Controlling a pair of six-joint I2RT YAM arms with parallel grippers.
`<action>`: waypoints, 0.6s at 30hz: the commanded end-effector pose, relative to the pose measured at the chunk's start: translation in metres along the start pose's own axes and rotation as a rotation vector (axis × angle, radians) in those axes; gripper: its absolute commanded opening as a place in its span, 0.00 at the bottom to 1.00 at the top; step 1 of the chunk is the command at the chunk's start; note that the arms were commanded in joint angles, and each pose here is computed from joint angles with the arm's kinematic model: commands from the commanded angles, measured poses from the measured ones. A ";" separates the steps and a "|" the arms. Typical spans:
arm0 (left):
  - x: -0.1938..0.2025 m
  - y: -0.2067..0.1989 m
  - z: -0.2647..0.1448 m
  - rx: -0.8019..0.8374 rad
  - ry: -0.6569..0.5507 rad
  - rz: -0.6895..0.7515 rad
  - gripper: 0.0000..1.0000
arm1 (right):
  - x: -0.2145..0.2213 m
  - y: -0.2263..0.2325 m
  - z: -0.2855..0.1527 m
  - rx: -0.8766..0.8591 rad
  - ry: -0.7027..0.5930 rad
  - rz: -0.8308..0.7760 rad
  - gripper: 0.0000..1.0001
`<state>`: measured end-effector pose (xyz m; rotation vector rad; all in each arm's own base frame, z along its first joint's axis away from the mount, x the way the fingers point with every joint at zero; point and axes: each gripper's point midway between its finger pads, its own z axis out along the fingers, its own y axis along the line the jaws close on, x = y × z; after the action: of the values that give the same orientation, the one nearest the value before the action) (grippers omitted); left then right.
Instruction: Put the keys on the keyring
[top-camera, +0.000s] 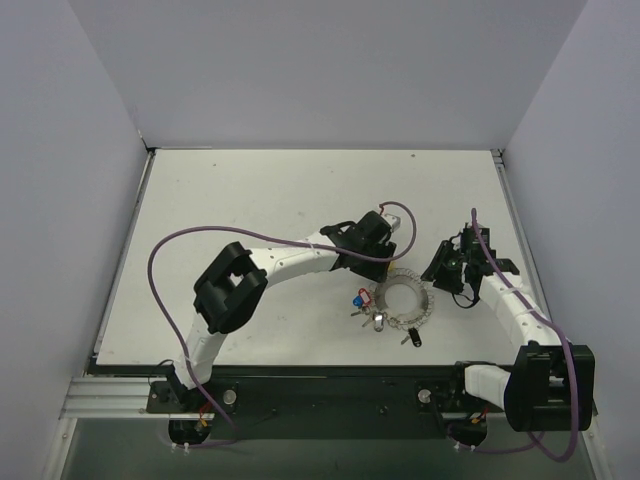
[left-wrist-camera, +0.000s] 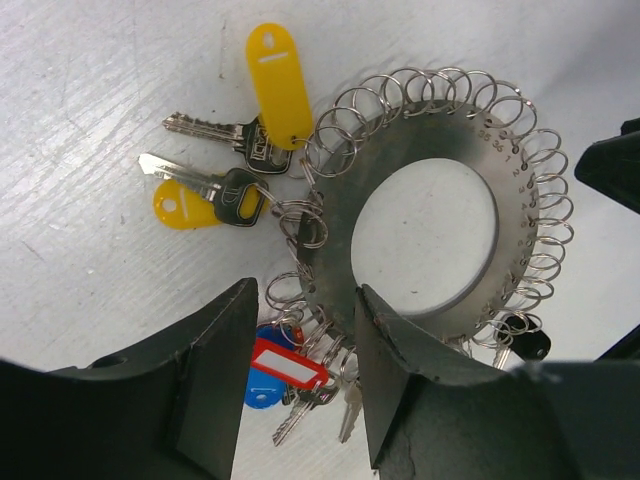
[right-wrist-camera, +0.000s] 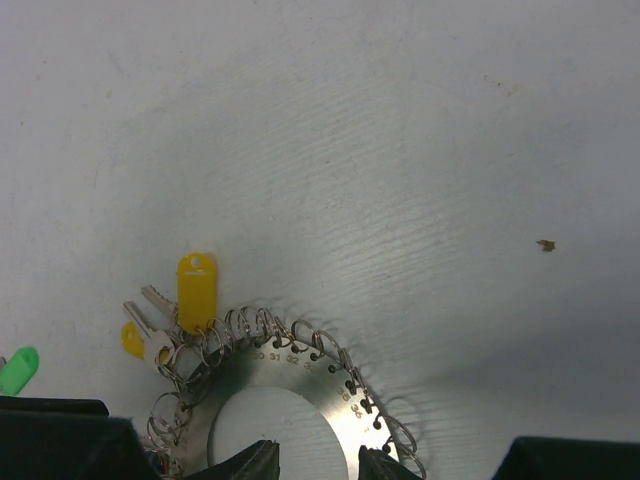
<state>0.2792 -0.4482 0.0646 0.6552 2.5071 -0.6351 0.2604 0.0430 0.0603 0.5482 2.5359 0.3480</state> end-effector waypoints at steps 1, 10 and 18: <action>-0.014 -0.004 -0.005 -0.024 -0.024 -0.005 0.53 | -0.008 0.004 -0.009 -0.008 -0.025 -0.013 0.37; -0.013 -0.010 0.005 0.001 -0.025 -0.019 0.48 | -0.008 0.005 -0.011 -0.009 -0.024 -0.019 0.38; -0.009 -0.009 0.019 -0.002 -0.018 -0.019 0.44 | -0.008 0.002 -0.011 0.000 -0.024 -0.021 0.38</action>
<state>0.2779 -0.4495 0.0442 0.6390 2.5579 -0.5933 0.2595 0.0427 0.0614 0.5398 2.5352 0.3462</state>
